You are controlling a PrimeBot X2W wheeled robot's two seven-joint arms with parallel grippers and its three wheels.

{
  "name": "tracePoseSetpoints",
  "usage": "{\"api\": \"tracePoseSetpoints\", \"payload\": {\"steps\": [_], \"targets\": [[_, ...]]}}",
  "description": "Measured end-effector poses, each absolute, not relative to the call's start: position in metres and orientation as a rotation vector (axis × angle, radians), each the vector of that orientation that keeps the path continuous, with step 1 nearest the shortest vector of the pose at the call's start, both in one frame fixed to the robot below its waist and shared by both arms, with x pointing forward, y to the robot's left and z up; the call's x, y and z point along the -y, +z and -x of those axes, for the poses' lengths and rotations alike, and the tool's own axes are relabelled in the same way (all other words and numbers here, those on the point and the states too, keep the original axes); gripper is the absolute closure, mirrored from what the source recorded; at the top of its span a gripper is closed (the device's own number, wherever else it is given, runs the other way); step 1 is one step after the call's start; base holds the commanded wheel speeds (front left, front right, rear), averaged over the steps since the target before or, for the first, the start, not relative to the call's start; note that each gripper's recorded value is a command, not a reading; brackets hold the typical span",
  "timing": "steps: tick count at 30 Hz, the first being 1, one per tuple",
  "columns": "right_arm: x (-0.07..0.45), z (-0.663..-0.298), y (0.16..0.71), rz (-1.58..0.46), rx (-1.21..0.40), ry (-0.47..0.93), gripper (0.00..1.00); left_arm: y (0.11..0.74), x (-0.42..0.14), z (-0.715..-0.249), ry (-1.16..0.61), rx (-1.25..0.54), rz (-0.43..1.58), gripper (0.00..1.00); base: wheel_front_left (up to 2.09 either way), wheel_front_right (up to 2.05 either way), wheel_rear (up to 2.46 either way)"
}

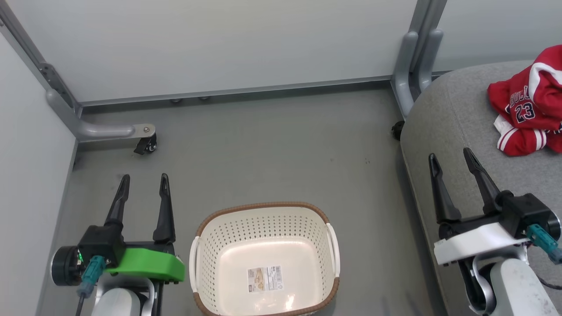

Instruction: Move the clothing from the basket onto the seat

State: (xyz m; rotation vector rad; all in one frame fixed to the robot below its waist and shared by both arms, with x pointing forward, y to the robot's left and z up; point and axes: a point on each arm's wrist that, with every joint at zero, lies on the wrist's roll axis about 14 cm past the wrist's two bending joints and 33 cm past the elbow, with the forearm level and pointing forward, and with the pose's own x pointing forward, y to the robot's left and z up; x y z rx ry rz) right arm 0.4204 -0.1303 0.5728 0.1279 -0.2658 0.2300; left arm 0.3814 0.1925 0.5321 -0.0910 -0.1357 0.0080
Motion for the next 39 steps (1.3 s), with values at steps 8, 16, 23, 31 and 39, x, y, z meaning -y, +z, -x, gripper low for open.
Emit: {"api": "tracePoseSetpoints", "payload": {"steps": [8,16,23,31,39], "targets": [[0.137,-0.395,0.566,-0.137,0.253,0.202,0.00,0.532,-0.185,-0.371,-0.016,0.139,0.105,0.00,0.00,0.00,0.00],[0.138,-0.383,0.556,-0.137,0.222,0.194,0.00,0.531,-0.182,-0.366,-0.025,0.142,0.107,0.00,0.00,0.00,0.00],[0.137,-0.383,0.553,-0.138,0.214,0.194,0.00,0.526,-0.184,-0.364,-0.019,0.127,0.091,0.00,0.00,0.00,0.00],[0.135,-0.383,0.548,-0.143,0.198,0.195,1.00,0.521,-0.184,-0.364,-0.020,0.111,0.089,1.00,0.00,0.00,0.00],[0.137,-0.378,0.523,-0.203,0.112,0.176,1.00,0.494,-0.185,-0.356,0.000,0.018,0.150,1.00,0.00,0.00,0.00]]}}
